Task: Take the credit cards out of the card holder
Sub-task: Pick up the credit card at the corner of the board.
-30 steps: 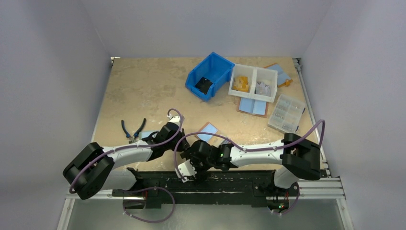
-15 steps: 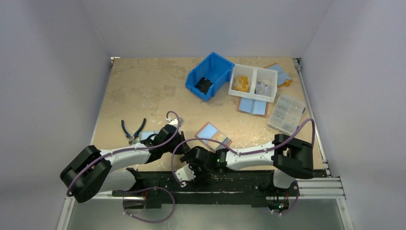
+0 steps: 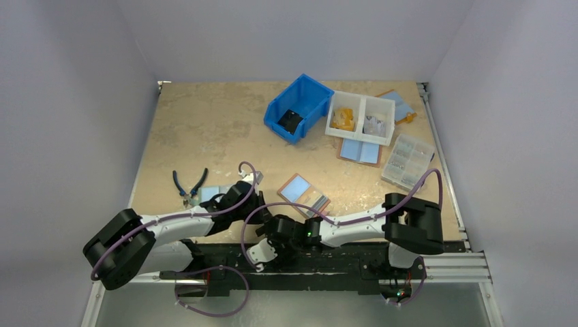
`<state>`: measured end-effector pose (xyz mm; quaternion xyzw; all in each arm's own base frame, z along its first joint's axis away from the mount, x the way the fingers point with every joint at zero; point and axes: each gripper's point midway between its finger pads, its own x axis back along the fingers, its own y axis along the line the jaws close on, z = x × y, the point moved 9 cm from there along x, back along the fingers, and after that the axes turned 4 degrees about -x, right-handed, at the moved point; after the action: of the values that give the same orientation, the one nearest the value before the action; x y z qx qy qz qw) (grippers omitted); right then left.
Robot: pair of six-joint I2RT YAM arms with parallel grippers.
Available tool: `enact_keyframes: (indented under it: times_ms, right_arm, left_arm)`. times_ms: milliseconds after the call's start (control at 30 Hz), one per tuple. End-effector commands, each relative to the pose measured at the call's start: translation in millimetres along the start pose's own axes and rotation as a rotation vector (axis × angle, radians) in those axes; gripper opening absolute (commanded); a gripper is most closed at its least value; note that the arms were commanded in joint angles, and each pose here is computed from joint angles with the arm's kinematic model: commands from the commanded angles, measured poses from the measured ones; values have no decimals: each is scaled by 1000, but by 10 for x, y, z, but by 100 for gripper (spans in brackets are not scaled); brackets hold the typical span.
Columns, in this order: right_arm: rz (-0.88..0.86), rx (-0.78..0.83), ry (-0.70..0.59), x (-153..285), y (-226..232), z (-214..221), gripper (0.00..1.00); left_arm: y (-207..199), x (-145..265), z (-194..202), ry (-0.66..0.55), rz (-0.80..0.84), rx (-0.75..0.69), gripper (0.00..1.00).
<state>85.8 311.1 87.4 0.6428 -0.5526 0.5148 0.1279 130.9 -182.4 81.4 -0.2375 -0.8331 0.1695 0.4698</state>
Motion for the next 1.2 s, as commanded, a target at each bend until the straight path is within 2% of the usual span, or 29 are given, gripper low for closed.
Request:
enact_keyframes:
  times_ms: [0, 133, 300, 400, 600, 867, 1167]
  right_arm:
    - [23, 10, 14, -48, 23, -9, 83]
    - [19, 8, 29, -61, 28, 3, 71]
    - [11, 1, 34, -42, 16, -17, 44]
    - [11, -5, 27, -8, -3, -48, 36]
    - [18, -14, -24, 99, -68, -158, 28]
    - [26, -37, -77, 260, -164, -244, 24]
    - [113, -117, -109, 471, -456, -146, 14]
  left_arm:
    - [1, 39, 39, -3, 3, 28, 1]
    - [-13, 69, 11, -26, 4, 43, 1]
    - [-52, 152, -68, -70, -9, 53, 3]
    - [-78, 241, -139, -103, -33, 53, 5]
    - [-158, 466, -325, -192, -63, 40, 7]
    - [-213, 704, -475, -275, -94, 33, 8]
    - [-221, 890, -567, -355, -121, 36, 8]
